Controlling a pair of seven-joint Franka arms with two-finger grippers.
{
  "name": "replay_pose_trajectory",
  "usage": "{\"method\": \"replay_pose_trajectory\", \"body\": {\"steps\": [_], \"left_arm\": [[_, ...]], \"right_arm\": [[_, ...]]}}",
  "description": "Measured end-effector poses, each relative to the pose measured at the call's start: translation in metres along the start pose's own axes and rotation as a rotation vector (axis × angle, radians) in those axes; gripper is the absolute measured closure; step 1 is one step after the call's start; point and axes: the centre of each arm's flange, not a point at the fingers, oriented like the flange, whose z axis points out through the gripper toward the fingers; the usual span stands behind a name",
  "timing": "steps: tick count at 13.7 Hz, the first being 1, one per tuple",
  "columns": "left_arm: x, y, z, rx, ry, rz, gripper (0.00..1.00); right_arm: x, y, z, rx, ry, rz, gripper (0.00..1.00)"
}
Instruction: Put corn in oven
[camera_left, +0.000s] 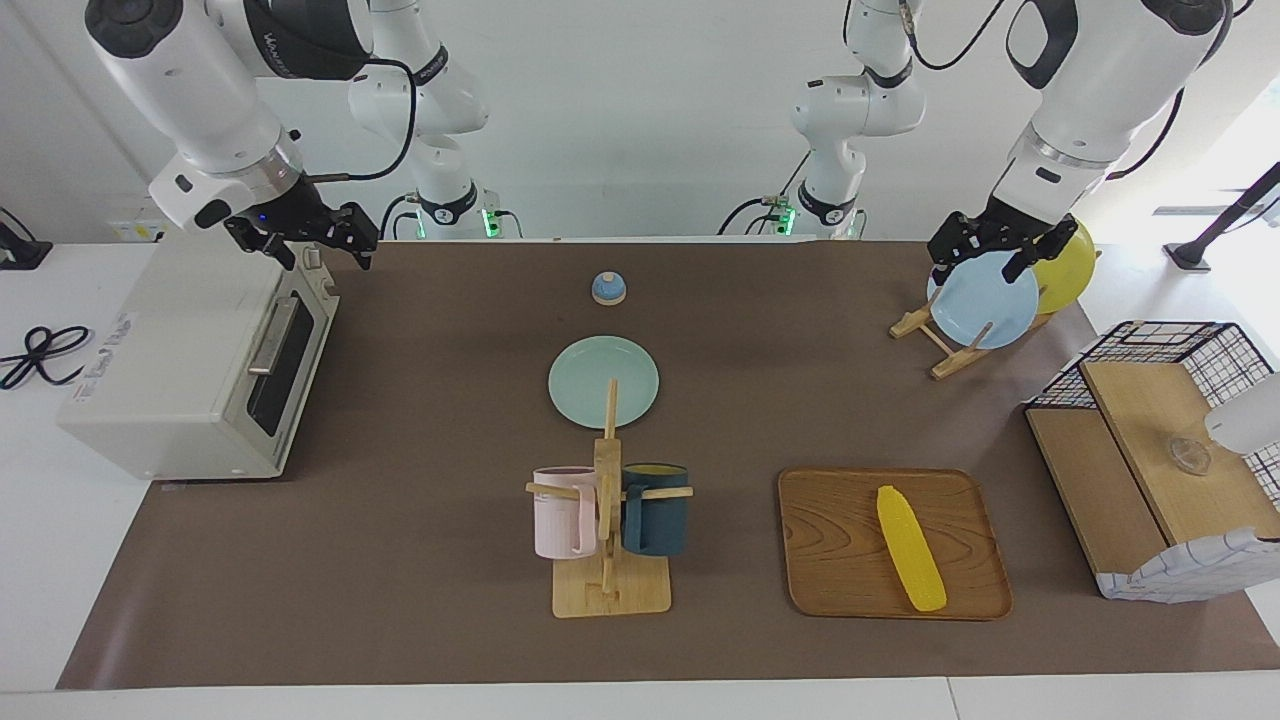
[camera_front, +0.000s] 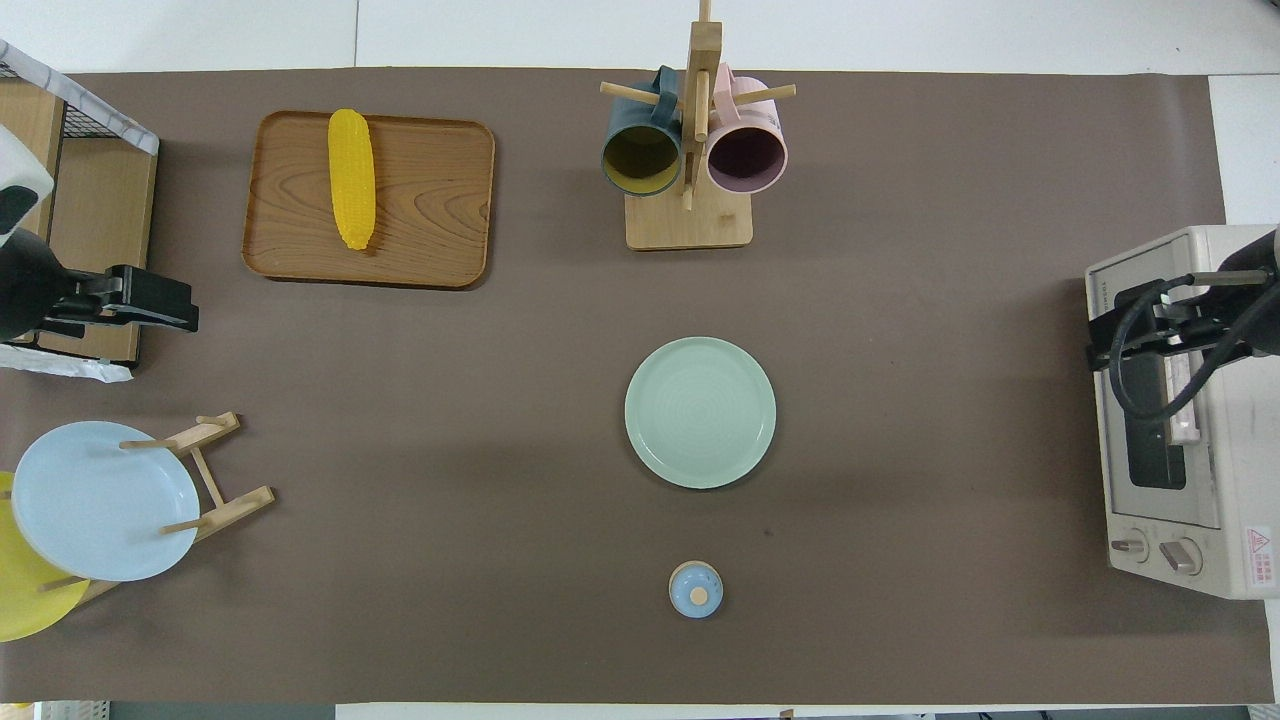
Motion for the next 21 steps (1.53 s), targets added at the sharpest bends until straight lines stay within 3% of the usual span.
{"method": "replay_pose_trajectory", "body": {"steps": [5,10,12,15,19,21], "left_arm": [[0.000,0.000,0.000,0.000,0.001,0.000,0.00],[0.000,0.002,0.000,0.000,0.001,0.004,0.00],[0.000,0.004,-0.001,0.000,0.005,0.004,0.00],[0.007,0.008,0.002,-0.003,0.038,-0.002,0.00],[0.044,0.016,0.050,-0.043,0.057,-0.011,0.00],[0.072,0.032,0.092,-0.055,0.030,-0.012,0.00]], "right_arm": [[0.000,0.027,0.000,0.011,0.005,0.051,0.00],[0.002,0.018,0.000,0.009,0.016,0.027,0.00],[0.005,0.021,0.003,0.009,0.045,-0.007,0.18],[0.009,0.039,0.024,0.009,0.092,-0.038,0.55],[-0.002,0.082,0.058,-0.008,0.118,-0.064,0.97],[-0.009,0.089,0.073,-0.037,0.137,-0.053,0.99]]}}
